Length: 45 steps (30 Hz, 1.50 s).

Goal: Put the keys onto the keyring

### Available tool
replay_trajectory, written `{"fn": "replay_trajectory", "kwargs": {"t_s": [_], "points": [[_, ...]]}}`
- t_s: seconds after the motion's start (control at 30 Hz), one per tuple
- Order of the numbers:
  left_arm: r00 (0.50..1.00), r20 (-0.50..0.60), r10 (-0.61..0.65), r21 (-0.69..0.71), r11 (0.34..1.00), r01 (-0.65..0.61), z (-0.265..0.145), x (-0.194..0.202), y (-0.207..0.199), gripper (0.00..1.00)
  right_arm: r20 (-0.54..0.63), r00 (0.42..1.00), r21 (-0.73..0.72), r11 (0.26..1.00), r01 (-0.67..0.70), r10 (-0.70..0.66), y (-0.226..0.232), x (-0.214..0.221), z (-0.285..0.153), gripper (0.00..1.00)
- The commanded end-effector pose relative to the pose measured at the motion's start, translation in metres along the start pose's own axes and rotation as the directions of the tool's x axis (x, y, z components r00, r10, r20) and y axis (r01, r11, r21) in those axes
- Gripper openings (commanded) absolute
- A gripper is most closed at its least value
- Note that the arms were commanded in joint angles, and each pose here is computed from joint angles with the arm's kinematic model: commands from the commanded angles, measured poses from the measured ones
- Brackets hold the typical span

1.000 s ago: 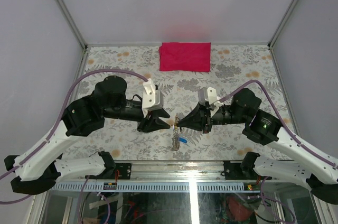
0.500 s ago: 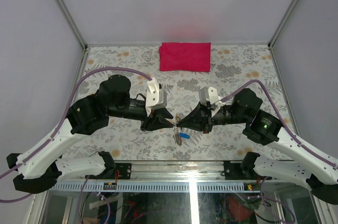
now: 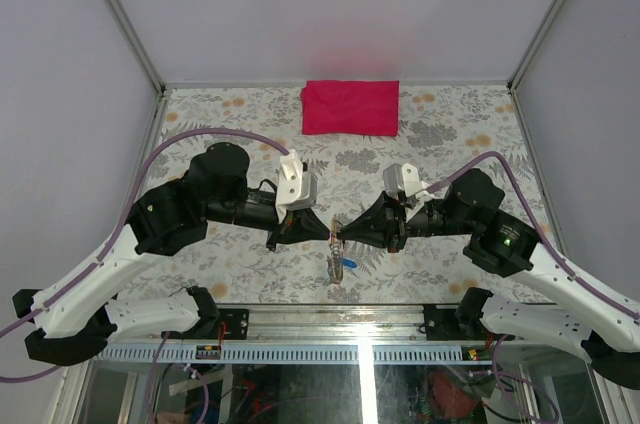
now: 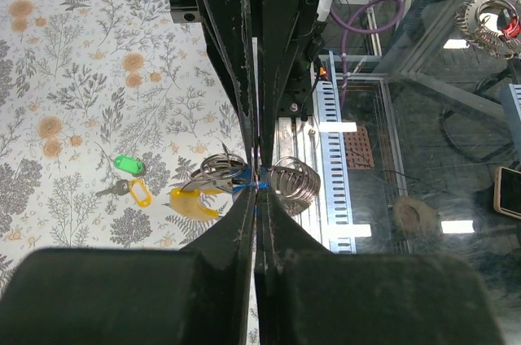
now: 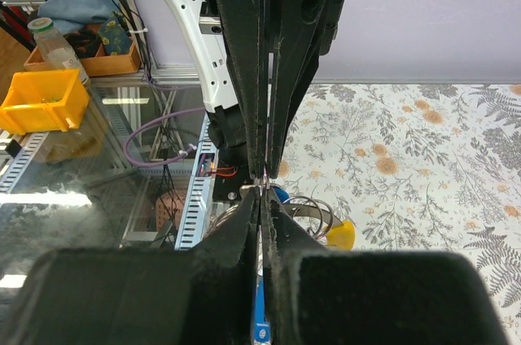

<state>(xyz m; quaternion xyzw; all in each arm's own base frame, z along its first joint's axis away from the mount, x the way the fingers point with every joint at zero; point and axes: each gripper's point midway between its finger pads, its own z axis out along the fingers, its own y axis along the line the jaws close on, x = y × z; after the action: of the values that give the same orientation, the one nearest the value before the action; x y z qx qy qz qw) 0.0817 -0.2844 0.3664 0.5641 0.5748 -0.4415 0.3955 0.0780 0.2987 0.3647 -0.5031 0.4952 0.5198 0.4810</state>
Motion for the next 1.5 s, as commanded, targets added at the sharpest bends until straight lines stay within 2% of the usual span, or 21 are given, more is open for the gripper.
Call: {"fn": "replay_trajectory", "kwargs": {"t_s": [0.0,0.73,1.2,1.47], "points": [[0.999,0.039,0.028,-0.003,1.0,-0.028,0.001,-0.009,0.001,0.0,0.123,0.989,-0.002,0.997,0.077,-0.077,0.006,-0.038,-0.005,0.0],[0.979,0.201,0.028,-0.043,0.999,-0.02,-0.005,-0.025,-0.002,0.0,0.316,0.947,0.041,0.998,0.043,-0.054,0.005,-0.065,-0.011,0.0],[0.97,0.24,0.022,-0.042,0.999,-0.012,-0.005,-0.027,-0.003,0.0,0.436,0.899,0.094,0.996,0.003,-0.044,0.0,-0.078,-0.021,0.0],[0.962,0.273,0.013,-0.027,1.0,-0.006,-0.003,-0.03,-0.004,0.0,0.531,0.847,0.092,0.995,-0.04,-0.014,-0.003,-0.085,-0.026,0.0]]}}
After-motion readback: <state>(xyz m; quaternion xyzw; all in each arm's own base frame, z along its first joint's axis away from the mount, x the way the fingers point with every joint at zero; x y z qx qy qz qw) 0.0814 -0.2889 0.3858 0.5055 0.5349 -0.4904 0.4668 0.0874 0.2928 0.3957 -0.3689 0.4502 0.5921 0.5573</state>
